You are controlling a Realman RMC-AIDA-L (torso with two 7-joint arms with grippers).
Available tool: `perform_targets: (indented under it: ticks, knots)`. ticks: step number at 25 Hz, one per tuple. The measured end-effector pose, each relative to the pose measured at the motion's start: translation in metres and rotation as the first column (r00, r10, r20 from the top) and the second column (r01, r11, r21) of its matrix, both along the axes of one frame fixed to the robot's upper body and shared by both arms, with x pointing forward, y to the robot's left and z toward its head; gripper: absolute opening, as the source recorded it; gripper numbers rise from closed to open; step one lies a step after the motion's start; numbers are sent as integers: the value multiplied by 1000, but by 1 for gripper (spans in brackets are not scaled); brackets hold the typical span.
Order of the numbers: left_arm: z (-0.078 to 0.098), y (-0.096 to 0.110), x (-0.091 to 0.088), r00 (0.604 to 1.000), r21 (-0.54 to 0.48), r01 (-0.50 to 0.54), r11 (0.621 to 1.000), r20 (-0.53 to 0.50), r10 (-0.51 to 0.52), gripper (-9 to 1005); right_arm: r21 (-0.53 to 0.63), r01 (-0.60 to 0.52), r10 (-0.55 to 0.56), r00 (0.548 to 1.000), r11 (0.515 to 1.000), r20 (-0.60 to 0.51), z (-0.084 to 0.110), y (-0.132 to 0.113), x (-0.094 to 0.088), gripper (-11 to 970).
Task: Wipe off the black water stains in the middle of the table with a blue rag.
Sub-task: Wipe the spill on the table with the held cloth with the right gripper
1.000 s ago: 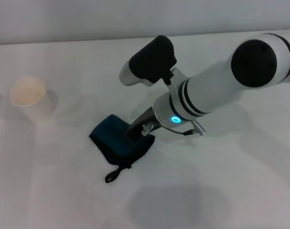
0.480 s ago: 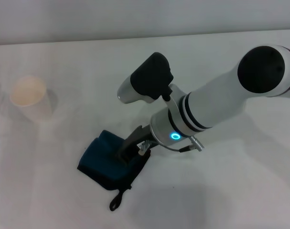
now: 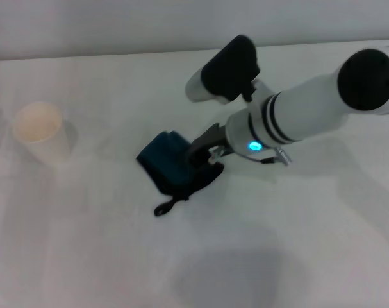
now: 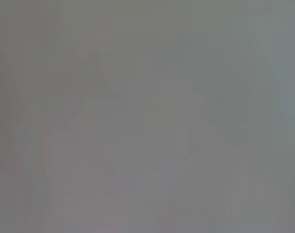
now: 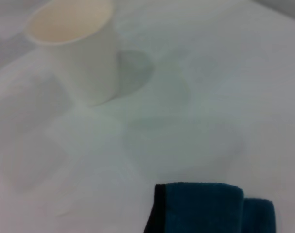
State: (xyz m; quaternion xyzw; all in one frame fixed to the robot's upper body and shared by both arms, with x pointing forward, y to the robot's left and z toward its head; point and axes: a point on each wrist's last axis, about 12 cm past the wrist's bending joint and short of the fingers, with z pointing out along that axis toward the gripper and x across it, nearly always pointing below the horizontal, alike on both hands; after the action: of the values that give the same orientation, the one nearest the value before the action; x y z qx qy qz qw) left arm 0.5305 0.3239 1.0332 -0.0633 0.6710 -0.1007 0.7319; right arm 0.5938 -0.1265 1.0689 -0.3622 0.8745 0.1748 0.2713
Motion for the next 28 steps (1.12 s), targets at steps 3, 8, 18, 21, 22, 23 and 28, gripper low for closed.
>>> perform_targets:
  ticks: [3, 8, 18, 21, 22, 23, 28]
  knots:
    - [1, 0, 0, 1000, -2, 0, 1000, 6, 0, 875, 10, 41, -41, 999, 999, 20, 5, -10, 7, 35]
    - [2, -2, 1, 1000, -6, 3, 1000, 10, -2, 875, 9, 19, -19, 1000, 1000, 8, 7, -8, 4, 38]
    - [9, -5, 8, 999, -20, 5, 1000, 48, -4, 876, -28, -199, 198, 979, 980, -44, 7, 29, -30, 44]
    - [11, -7, 11, 999, -19, 10, 1000, 52, -9, 876, -20, -257, 256, 965, 966, -52, 10, 38, -42, 46]
    - [12, -8, 13, 999, -19, 12, 1000, 53, -11, 876, -18, -272, 271, 961, 962, -51, 11, 40, -45, 46]
    - [13, -9, 14, 998, -19, 15, 1000, 54, -14, 876, -18, -286, 285, 957, 958, -49, 11, 43, -48, 47]
    - [16, -12, 19, 998, -19, 24, 1000, 64, -23, 876, -20, -258, 258, 966, 966, -21, 10, 39, -42, 50]
